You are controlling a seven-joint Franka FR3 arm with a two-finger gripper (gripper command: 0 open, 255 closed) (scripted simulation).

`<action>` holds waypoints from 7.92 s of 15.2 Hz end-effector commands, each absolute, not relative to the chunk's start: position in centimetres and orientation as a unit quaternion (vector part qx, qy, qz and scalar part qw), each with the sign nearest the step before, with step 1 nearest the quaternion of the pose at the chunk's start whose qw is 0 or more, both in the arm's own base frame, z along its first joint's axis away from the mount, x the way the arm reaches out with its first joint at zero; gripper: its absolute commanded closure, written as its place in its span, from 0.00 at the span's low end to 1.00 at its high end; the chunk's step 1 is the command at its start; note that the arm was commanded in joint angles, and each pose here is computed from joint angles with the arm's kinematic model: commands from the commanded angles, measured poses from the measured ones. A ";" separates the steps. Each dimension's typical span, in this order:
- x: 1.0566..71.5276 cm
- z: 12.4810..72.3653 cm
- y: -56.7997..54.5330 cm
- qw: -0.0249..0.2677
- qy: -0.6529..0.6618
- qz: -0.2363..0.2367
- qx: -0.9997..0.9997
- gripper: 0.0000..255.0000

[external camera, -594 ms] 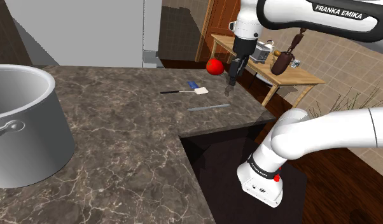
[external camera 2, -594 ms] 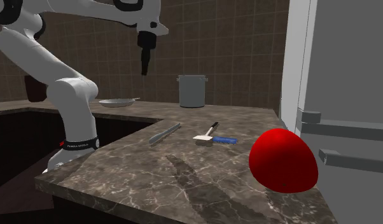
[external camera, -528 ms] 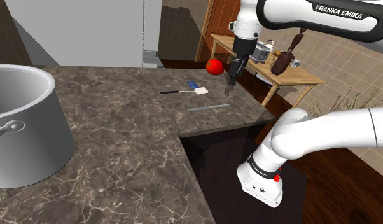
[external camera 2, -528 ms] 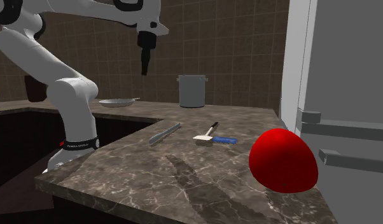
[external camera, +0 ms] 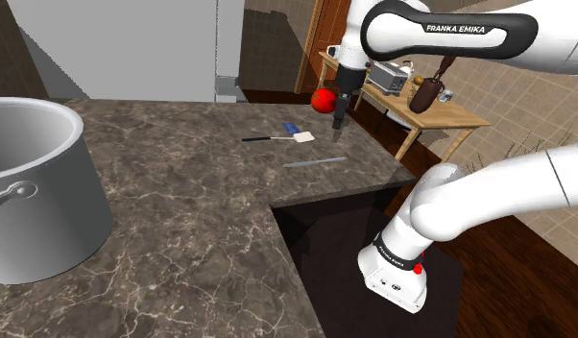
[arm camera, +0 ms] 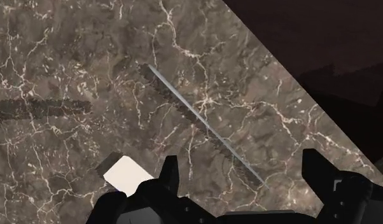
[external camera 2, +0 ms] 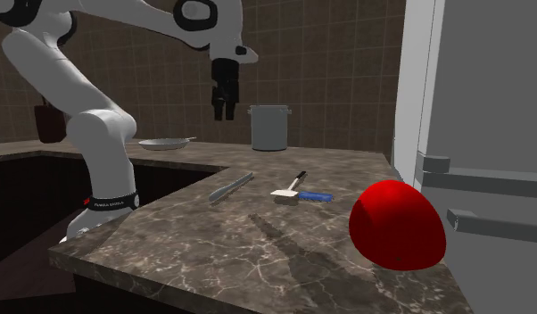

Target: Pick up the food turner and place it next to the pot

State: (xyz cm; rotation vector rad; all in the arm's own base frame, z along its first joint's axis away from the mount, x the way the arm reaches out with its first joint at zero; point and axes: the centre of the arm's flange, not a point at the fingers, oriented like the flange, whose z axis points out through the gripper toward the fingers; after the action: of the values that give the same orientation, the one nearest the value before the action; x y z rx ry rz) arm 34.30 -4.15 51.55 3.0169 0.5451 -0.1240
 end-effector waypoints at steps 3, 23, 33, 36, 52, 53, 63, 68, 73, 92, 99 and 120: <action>37.7 48.5 -6.2 0.026 0.249 -0.025 0.968 0.00; 53.6 35.7 -8.8 -0.017 0.498 0.029 0.866 0.00; 53.6 33.8 -8.7 -0.017 0.498 0.029 0.866 0.00; 53.6 33.9 -8.7 -0.017 0.498 0.029 0.866 1.00; 53.6 38.1 -8.7 -0.017 0.498 0.029 0.866 1.00; 53.6 38.6 -8.7 -0.017 0.498 0.029 0.866 1.00; 53.6 43.9 -8.7 -0.017 0.498 0.029 0.866 1.00; 53.6 46.5 -8.7 -0.017 0.498 0.029 0.866 1.00; 53.6 49.2 -8.7 -0.017 0.498 0.029 0.866 1.00; 53.6 59.2 -8.7 -0.017 0.498 0.029 0.866 1.00; 53.6 62.9 -8.7 -0.017 0.498 0.029 0.866 1.00; 45.9 65.5 10.9 -0.017 0.498 0.029 0.866 1.00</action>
State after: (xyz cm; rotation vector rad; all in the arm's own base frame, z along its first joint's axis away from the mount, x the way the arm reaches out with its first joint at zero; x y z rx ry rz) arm 46.50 9.57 65.64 2.7499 1.5847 0.0913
